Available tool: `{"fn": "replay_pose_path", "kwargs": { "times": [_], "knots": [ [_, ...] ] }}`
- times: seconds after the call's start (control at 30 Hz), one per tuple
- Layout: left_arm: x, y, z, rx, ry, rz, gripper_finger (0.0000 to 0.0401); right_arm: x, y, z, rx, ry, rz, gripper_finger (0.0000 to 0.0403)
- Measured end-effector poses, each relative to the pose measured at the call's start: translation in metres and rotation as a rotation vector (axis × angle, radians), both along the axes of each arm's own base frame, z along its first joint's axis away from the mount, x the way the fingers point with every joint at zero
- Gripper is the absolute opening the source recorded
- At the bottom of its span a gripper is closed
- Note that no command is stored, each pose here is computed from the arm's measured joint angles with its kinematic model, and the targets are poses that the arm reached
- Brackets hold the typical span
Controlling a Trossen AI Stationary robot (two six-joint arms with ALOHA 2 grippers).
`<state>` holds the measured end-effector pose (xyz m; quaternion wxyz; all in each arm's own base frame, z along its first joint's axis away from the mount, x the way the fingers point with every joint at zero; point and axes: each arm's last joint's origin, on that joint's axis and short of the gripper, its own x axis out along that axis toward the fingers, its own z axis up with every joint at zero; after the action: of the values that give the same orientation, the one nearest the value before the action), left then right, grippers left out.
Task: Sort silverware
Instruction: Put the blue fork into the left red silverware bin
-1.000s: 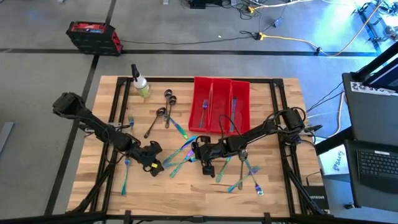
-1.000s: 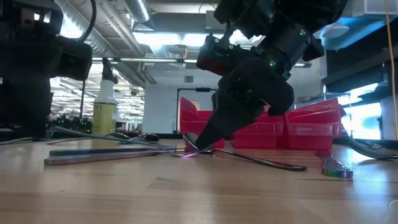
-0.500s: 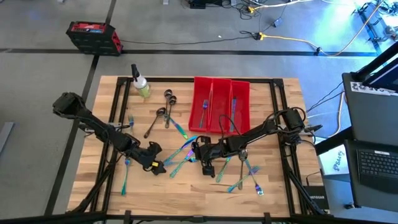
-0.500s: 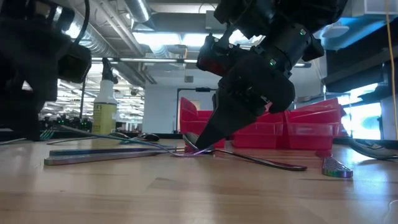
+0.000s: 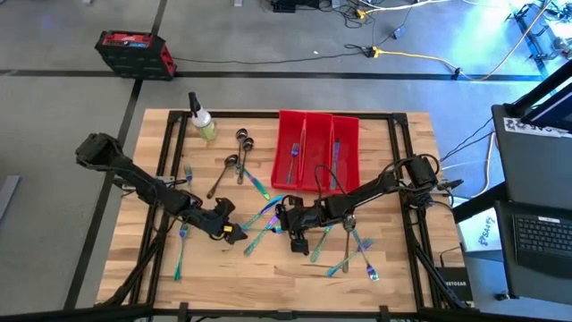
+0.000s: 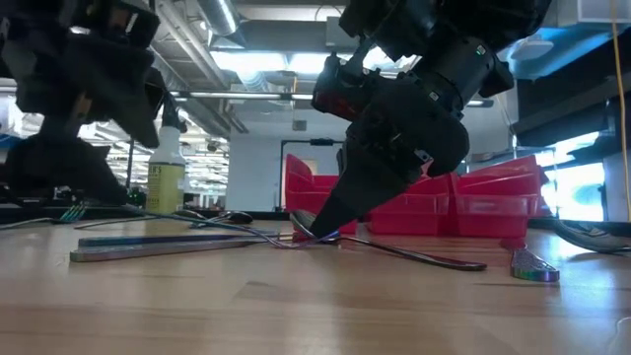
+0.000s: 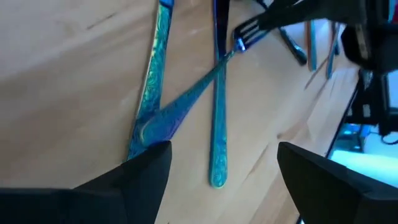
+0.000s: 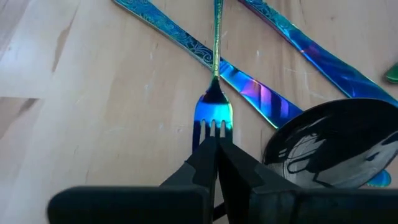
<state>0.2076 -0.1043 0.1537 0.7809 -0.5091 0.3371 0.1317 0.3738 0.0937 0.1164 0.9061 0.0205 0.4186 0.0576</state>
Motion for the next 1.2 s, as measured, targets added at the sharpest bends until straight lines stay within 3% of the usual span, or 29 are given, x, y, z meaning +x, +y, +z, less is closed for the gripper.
{"fn": "replay_pose_path", "kwargs": {
  "times": [0.4,1.2],
  "knots": [
    [0.002,-0.003,0.004,-0.042,-0.041,0.008,0.0281,-0.004,-0.001,-0.006,-0.005,0.029,0.018,0.0000],
    [0.012,0.019,0.006,0.011,-0.107,0.229,0.0281,-0.004,0.000,-0.006,-0.005,0.021,0.038,0.0000]
  ]
}}
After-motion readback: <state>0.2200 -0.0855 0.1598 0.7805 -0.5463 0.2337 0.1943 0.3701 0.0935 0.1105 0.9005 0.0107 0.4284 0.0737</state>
